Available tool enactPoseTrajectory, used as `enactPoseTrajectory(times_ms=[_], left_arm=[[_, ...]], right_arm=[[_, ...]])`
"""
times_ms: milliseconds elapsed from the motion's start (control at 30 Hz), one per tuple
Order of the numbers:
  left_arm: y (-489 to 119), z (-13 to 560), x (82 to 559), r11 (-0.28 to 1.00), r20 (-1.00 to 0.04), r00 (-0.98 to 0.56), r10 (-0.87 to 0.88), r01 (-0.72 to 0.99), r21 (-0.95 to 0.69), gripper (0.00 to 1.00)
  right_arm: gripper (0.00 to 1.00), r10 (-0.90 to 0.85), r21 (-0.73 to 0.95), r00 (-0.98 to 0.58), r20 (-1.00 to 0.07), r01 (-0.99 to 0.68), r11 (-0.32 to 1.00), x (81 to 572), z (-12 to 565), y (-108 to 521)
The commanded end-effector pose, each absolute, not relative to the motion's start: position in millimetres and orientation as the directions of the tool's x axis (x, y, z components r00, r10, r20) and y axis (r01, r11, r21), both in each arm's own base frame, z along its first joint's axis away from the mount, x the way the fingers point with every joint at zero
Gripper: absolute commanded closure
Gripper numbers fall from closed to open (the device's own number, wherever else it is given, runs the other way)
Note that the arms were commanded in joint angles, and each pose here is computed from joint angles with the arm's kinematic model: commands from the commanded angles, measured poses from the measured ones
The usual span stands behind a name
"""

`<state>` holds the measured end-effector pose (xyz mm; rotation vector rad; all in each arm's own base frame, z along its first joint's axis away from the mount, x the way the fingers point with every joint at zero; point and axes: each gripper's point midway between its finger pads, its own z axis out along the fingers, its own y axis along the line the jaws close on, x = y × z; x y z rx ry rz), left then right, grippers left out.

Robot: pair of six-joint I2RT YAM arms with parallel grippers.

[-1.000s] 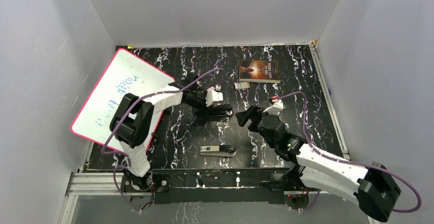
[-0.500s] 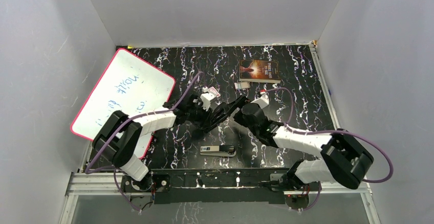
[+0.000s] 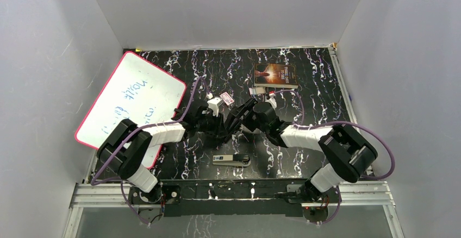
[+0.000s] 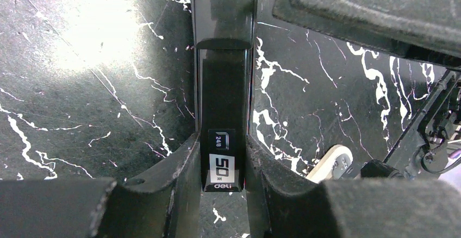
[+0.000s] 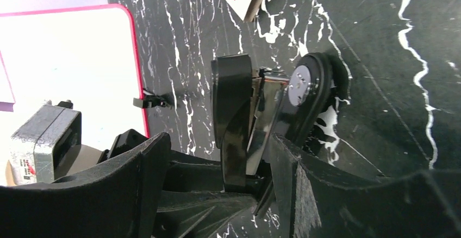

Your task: Load the staples into the stapler

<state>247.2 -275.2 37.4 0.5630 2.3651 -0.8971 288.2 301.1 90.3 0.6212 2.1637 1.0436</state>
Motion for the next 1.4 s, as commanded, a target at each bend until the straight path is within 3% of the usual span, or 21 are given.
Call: enactPoseTrajectory(times_ms=[0,400,800,900,1100,1167,1233,1300,1367], left_arm=[[-282.6,47.3,243.6,0.658,-0.623,-0.762,0.175,0.562,-0.502,1.00],[-281.7,43.1,242.5,0.657,-0.616,-0.759,0.210,0.577,-0.486,1.00],[-279.8,35.6,239.1,0.664,-0.598,-0.757,0.262,0.591,-0.457,1.00],[-280.2,35.5,239.3,0.662,-0.598,-0.754,0.270,0.597,-0.453,1.00],[-281.9,36.1,239.0,0.656,-0.597,-0.751,0.281,0.604,-0.452,1.00],[-281.8,36.1,238.8,0.655,-0.598,-0.749,0.284,0.607,-0.450,1.00],[-281.0,35.9,239.3,0.659,-0.599,-0.747,0.288,0.609,-0.443,1.00],[-279.0,35.5,239.9,0.663,-0.598,-0.744,0.298,0.612,-0.431,1.00],[-275.5,34.8,242.2,0.673,-0.598,-0.735,0.319,0.620,-0.404,1.00]], right_arm=[[0.27,0.663,0.863,-0.683,-0.305,0.097,0.496,300.7,117.7,320.8],[0.27,0.658,0.792,-0.714,-0.240,0.247,0.558,301.7,81.7,313.7],[0.29,0.627,0.766,-0.748,-0.218,0.268,0.585,302.1,63.9,319.4],[0.35,0.623,0.764,-0.750,-0.224,0.262,0.590,302.7,63.6,319.6],[0.76,0.616,0.758,-0.745,-0.257,0.240,0.607,304.5,64.4,316.3],[0.84,0.616,0.759,-0.740,-0.271,0.230,0.610,305.4,67.2,315.5],[0.73,0.609,0.758,-0.739,-0.288,0.213,0.616,306.7,70.5,314.6],[0.52,0.605,0.756,-0.736,-0.305,0.200,0.624,307.3,74.9,312.9],[0.40,0.602,0.751,-0.726,-0.332,0.183,0.635,307.7,80.7,308.5]])
